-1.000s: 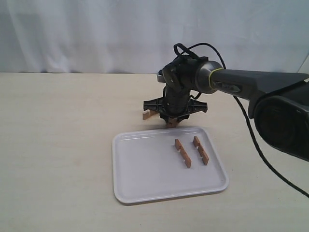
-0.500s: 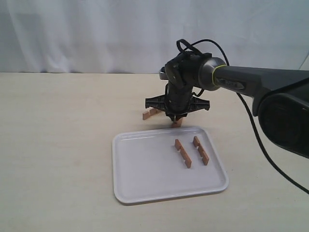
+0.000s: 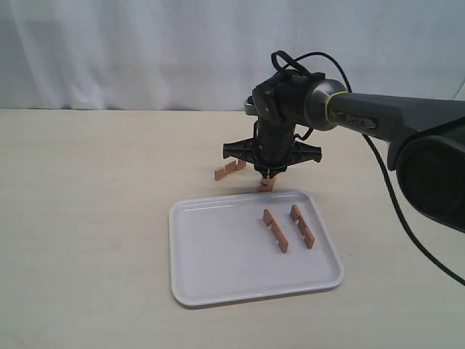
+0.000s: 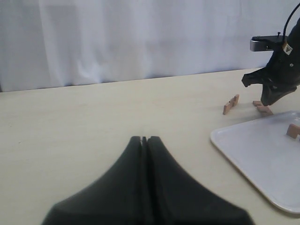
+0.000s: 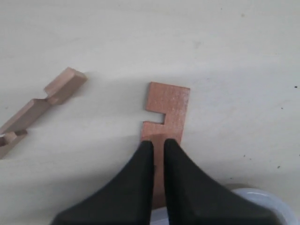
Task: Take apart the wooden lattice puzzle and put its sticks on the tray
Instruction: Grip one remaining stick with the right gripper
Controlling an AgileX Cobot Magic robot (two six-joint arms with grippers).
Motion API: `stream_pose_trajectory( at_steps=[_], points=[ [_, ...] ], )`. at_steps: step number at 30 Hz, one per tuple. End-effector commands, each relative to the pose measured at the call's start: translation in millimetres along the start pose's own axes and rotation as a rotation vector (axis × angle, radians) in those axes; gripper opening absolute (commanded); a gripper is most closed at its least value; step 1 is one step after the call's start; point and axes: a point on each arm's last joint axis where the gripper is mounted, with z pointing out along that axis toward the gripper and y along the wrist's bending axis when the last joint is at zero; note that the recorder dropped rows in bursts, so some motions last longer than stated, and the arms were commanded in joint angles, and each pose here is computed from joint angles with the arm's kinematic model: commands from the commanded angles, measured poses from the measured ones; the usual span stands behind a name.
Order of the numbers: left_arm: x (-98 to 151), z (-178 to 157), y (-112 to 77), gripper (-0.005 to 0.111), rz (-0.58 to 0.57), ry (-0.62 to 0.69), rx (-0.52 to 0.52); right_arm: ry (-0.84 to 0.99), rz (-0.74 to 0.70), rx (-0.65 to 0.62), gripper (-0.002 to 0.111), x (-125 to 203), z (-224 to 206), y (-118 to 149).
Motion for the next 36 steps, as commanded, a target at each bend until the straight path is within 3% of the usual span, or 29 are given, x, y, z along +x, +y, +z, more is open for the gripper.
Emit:
stream_pose_trajectory(
  at_steps=[1,6,20,22,26,30,36],
  points=[
    [-0.2,0.2,-0.2,0.000,-0.004,-0.009,0.002,0.010,0.031,-0.015,0.026,-4.3,-3.0,-7.3],
    [-0.2,0.2,-0.2,0.000,-0.004,-0.009,0.002,0.012,0.036,-0.014,0.049,-5.6,-2.4,-10.1],
    [-0.2,0.2,-0.2,0.000,-0.004,-0.009,0.002,0.021,0.029,-0.014,0.049,-0.7,16.6,-7.6],
    [-0.2,0.2,-0.2,0.000,-0.004,-0.009,0.002,0.020,0.032,-0.016,0.044,-0.6,17.6,-7.4],
    [-0.2,0.2,-0.2,0.000,-0.004,-0.009,0.002,0.022,0.037,-0.013,0.021,0.1,19.6,-7.4],
    [-0.2,0.2,-0.2,0.000,-0.004,-0.009,0.002,0.020,0.034,-0.010,0.005,0.1,20.4,-7.6],
    [-0.2,0.2,-0.2,0.000,-0.004,-0.009,0.002,-0.008,0.031,-0.012,0.004,-3.4,18.9,-8.5]
  ],
)
